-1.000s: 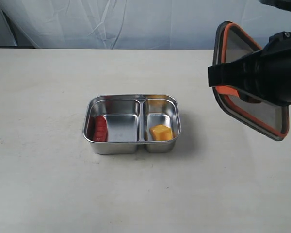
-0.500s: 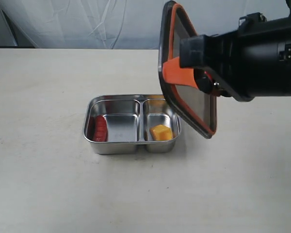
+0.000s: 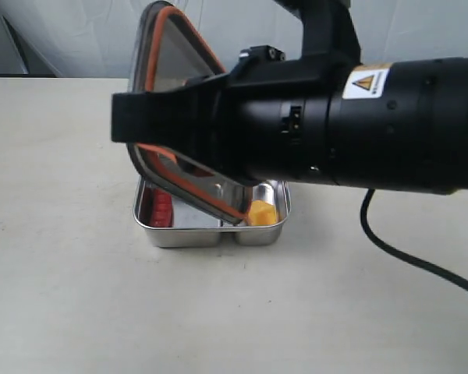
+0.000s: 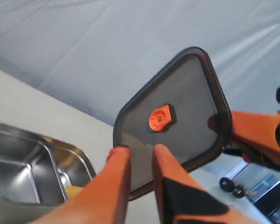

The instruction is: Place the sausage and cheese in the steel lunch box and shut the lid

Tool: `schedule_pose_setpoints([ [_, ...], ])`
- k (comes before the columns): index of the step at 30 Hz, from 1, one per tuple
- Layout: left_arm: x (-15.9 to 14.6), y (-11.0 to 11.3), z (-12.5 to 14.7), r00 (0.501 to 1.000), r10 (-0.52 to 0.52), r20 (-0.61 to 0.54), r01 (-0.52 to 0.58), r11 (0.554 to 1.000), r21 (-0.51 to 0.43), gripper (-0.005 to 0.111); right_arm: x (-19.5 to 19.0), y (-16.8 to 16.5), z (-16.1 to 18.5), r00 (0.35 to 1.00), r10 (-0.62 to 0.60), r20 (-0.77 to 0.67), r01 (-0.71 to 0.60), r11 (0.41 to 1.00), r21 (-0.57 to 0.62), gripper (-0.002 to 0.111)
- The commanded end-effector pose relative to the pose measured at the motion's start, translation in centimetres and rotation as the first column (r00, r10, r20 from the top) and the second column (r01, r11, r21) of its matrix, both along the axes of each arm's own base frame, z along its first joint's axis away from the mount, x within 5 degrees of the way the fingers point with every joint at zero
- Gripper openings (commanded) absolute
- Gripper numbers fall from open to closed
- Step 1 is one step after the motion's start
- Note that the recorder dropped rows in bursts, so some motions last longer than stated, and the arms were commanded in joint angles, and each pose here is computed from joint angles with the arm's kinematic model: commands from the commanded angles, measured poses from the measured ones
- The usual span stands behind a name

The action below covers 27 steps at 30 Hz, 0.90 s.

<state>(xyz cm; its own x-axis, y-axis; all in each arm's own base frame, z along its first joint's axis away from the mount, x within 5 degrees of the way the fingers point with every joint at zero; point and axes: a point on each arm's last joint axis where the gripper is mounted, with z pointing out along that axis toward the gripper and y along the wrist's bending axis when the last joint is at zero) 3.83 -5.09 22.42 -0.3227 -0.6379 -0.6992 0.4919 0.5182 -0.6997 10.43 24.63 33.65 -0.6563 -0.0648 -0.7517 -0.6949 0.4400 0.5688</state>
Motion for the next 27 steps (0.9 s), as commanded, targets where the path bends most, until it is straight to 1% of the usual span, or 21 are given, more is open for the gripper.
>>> schedule_pose_setpoints([
  [1, -0.5, -0.4, 0.4, 0.978, -0.041, 0.204, -0.001, 0.979, 0.203, 0.046, -0.4, 1.3, 1.6, 0.999, 0.0, 0.052, -0.004, 0.998, 0.069, 0.0],
  [3, -0.6, -0.6, 0.4, 0.966, -0.066, 0.251, -0.002, 0.966, 0.26, 0.058, -0.7, 1.8, 2.0, 0.998, 0.004, 0.062, -0.01, 0.996, 0.091, 0.0],
  [5, -0.7, -0.7, 0.4, 0.957, -0.082, 0.278, -0.003, 0.956, 0.292, 0.061, -1.0, 2.4, 2.2, 0.997, 0.009, 0.07, -0.016, 0.994, 0.104, 0.0],
  [8, -0.8, -0.8, 0.4, 0.951, -0.09, 0.295, -0.007, 0.95, 0.312, 0.061, -1.4, 3.6, 2.4, 0.996, 0.014, 0.084, -0.025, 0.992, 0.125, 0.0],
  [13, -0.8, -0.8, 0.4, 0.941, -0.097, 0.323, -0.022, 0.938, 0.346, 0.061, -2.5, 5.7, 2.1, 0.995, 0.055, 0.086, -0.065, 0.99, 0.121, 0.0],
  [24, -0.8, -0.8, 0.4, 0.938, -0.092, 0.335, -0.037, 0.932, 0.361, 0.06, -4.4, 9.8, 1.9, 0.988, 0.119, 0.095, -0.131, 0.983, 0.132, 0.0],
  [27, -0.5, -0.5, 0.4, 0.942, -0.056, 0.33, -0.07, 0.931, 0.359, 0.055, -5.7, 10.6, 2.1, 0.983, 0.157, 0.097, -0.169, 0.976, 0.137, 0.0],
])
